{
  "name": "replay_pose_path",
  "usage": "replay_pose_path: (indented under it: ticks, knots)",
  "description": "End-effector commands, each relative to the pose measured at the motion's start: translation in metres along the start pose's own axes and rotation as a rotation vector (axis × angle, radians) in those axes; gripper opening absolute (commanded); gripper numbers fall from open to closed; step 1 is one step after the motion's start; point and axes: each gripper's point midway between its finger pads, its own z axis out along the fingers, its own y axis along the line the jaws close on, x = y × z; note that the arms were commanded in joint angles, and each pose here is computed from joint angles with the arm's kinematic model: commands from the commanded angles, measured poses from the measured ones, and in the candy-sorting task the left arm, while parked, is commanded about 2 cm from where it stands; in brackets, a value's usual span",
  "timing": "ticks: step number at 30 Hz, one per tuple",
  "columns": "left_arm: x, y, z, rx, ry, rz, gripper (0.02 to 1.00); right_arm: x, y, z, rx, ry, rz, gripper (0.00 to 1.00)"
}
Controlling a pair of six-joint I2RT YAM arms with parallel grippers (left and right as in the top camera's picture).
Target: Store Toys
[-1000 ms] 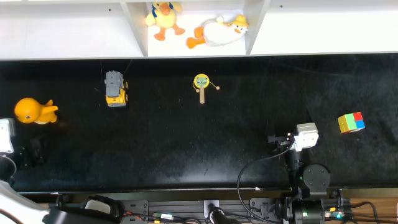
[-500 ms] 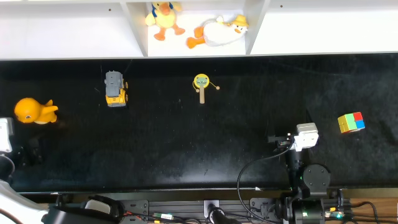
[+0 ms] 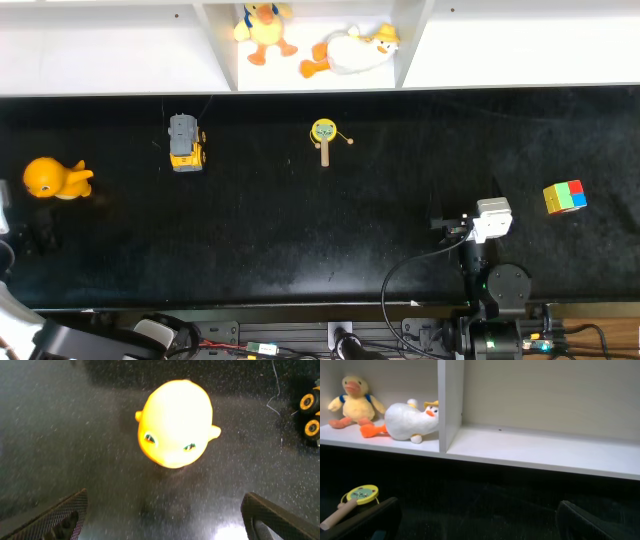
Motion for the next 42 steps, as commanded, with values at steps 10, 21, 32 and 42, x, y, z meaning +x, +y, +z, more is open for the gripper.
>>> replay_pose_path:
  ticks: [10,21,32,42]
  knots:
    - [-0.022,0.009,0.028,-0.029,-0.007,0.032,0.998,0.003,0.0,0.0,0.001,0.0,-0.003,0.996]
    - [-0.021,0.011,0.041,-0.017,-0.005,0.039,0.998,0.003,0.0,0.0,0.001,0.0,-0.003,0.996]
    - [-0.021,0.015,0.05,-0.012,-0.012,0.025,0.998,0.003,0.0,0.0,0.001,0.0,-0.003,0.996]
    - [-0.03,0.007,0.057,0.003,-0.027,0.059,0.98,0.003,0.0,0.0,0.001,0.0,-0.003,0.996]
